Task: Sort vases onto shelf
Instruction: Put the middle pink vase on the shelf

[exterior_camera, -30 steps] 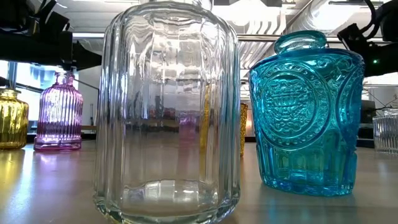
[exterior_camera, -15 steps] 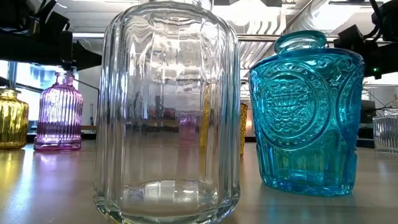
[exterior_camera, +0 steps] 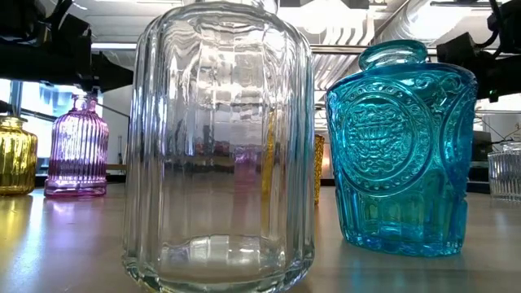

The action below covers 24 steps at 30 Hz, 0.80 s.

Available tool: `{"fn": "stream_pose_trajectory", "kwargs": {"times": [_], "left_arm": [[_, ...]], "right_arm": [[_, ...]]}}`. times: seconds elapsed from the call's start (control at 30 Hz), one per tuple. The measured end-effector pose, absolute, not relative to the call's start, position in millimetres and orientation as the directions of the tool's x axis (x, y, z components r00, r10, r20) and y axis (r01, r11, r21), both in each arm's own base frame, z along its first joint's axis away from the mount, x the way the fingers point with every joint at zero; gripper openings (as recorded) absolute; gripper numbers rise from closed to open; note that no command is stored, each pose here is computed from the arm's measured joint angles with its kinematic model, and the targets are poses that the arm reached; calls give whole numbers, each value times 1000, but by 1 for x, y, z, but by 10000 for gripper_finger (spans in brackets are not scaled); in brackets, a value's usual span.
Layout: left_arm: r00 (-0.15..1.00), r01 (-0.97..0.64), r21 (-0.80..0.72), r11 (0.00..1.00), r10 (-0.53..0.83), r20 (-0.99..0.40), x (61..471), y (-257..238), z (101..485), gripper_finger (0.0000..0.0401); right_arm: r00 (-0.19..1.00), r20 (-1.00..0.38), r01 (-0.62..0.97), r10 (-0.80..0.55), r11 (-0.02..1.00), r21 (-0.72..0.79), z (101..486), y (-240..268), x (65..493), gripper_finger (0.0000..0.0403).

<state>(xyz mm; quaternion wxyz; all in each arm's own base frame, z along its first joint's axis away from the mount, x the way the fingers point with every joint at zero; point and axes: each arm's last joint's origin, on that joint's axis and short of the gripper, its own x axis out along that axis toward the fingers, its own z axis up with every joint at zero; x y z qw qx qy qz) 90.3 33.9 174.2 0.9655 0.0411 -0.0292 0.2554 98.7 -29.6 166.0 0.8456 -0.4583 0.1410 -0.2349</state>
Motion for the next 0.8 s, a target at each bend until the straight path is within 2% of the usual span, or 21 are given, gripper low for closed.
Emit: {"fn": "stream_pose_trajectory", "kwargs": {"times": [0.03, 0.17, 0.37, 0.47, 0.63, 0.8], "left_arm": [[870, -491, 65, 869, 486, 77, 90, 34, 174, 1], [872, -488, 65, 870, 484, 78, 90, 34, 174, 1], [872, -488, 63, 871, 483, 77, 90, 34, 174, 1], [872, -488, 63, 871, 483, 77, 90, 34, 174, 1], [872, -487, 36, 873, 483, 77, 90, 34, 174, 1], [872, -486, 21, 874, 483, 77, 90, 34, 174, 1]], "right_arm": [[864, -25, 267, -503, 499, -824, 166, -29, 99, 0], [944, -27, 239, -329, 740, -629, 166, -24, 102, 0], [982, -9, 173, -188, 922, -345, 167, -20, 103, 0], [982, 50, 191, -185, 954, -229, 173, -20, 103, 0], [985, 115, 147, -127, 973, -180, 179, -18, 102, 0], [973, 153, 192, -175, 976, -105, 183, -19, 102, 0]]}}
